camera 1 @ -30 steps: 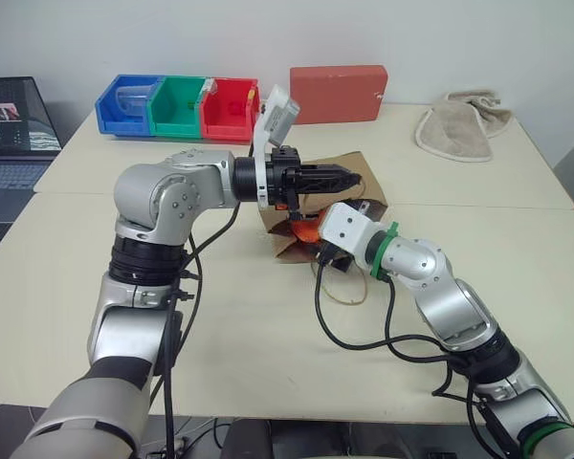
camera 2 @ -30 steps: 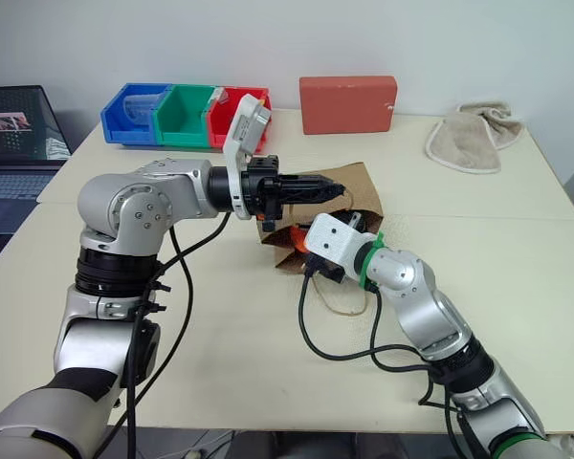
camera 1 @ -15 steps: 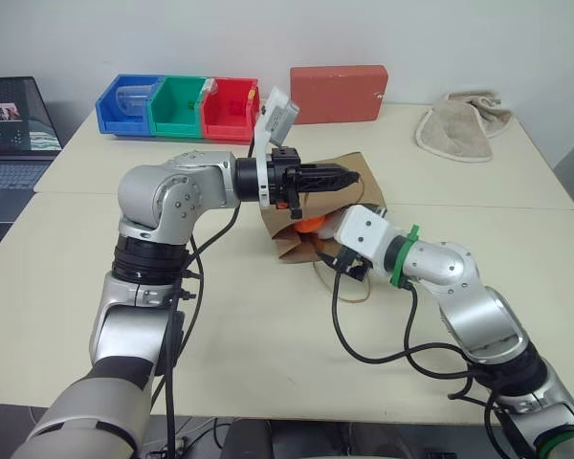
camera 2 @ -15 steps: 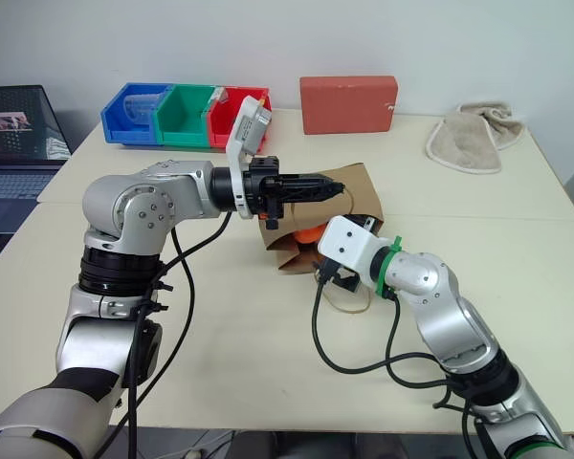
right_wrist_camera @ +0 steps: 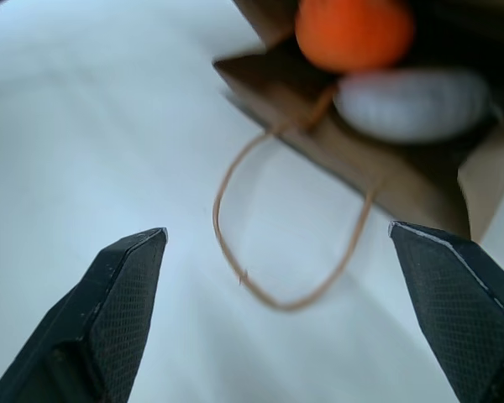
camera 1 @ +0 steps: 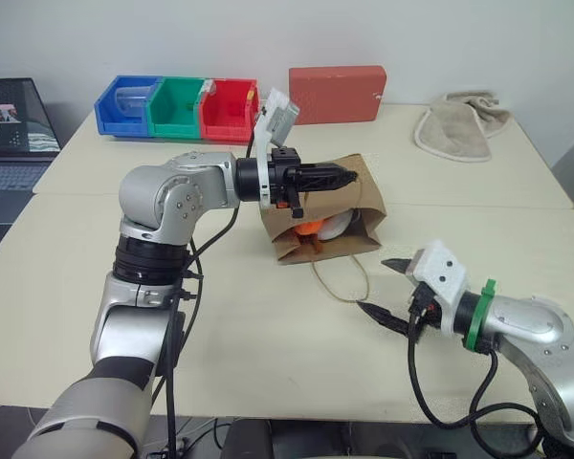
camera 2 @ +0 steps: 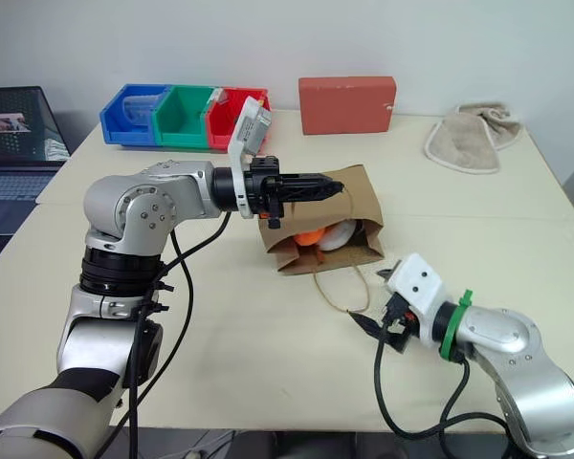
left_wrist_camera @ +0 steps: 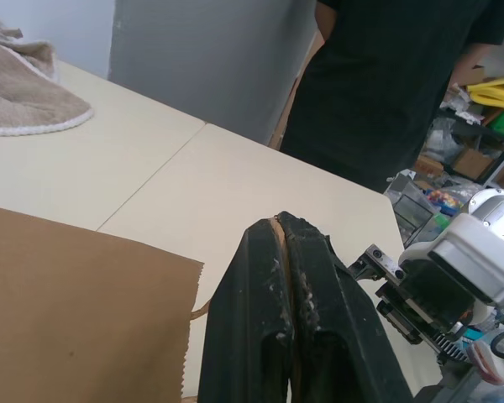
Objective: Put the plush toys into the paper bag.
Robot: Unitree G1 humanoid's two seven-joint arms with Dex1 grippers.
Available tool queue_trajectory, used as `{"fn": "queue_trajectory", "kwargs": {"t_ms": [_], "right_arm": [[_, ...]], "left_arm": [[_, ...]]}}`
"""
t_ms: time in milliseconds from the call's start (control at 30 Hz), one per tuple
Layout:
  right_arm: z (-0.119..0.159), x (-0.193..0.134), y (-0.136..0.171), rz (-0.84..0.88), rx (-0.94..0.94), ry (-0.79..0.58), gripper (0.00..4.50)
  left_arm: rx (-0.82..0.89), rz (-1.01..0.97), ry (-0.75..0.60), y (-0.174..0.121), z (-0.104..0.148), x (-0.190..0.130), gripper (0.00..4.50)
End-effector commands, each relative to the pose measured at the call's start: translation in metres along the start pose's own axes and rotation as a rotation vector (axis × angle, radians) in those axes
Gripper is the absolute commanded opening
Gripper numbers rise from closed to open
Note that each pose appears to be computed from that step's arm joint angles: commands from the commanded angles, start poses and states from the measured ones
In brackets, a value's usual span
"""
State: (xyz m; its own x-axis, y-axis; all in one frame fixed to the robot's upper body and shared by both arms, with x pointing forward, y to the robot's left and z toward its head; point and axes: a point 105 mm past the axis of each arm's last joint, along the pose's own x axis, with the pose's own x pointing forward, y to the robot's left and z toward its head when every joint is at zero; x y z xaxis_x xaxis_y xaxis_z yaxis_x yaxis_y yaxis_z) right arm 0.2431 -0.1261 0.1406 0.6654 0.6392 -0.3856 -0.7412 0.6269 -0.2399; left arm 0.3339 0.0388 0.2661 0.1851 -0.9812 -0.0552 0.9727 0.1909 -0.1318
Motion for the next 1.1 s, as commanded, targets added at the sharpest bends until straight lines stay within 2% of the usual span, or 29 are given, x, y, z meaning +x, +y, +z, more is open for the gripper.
{"fn": "queue_trajectory", "kwargs": {"t_ms": [33, 333, 400, 733, 767, 967, 1100], "right_arm": [[-0.012, 0.014, -0.02, -0.155, 0.088, 0.008, 4.42], [-0.022, 0.055, -0.032, -0.204, 0.181, 0.004, 4.42], [-0.017, 0.058, -0.031, -0.193, 0.173, -0.013, 3.87], [-0.01, 0.061, -0.02, -0.15, 0.18, -0.038, 0.28], [-0.01, 0.06, -0.02, -0.146, 0.186, -0.04, 0.04], [-0.009, 0.055, -0.02, -0.131, 0.23, -0.046, 0.04], [0.002, 0.044, -0.021, -0.114, 0.258, -0.081, 0.04]], "left_arm": [[0.065, -0.01, -0.043, -0.006, 0.016, -0.002, 0.0], [0.071, -0.012, -0.041, -0.006, 0.016, -0.001, 0.0], [0.074, -0.01, -0.041, -0.006, 0.017, -0.002, 0.0], [0.079, -0.006, -0.04, -0.005, 0.018, -0.003, 0.0], [0.081, -0.004, -0.04, -0.004, 0.018, -0.003, 0.0], [0.087, -0.001, -0.045, -0.003, 0.02, -0.003, 0.0], [0.099, -0.001, -0.05, -0.003, 0.023, -0.004, 0.0]]}}
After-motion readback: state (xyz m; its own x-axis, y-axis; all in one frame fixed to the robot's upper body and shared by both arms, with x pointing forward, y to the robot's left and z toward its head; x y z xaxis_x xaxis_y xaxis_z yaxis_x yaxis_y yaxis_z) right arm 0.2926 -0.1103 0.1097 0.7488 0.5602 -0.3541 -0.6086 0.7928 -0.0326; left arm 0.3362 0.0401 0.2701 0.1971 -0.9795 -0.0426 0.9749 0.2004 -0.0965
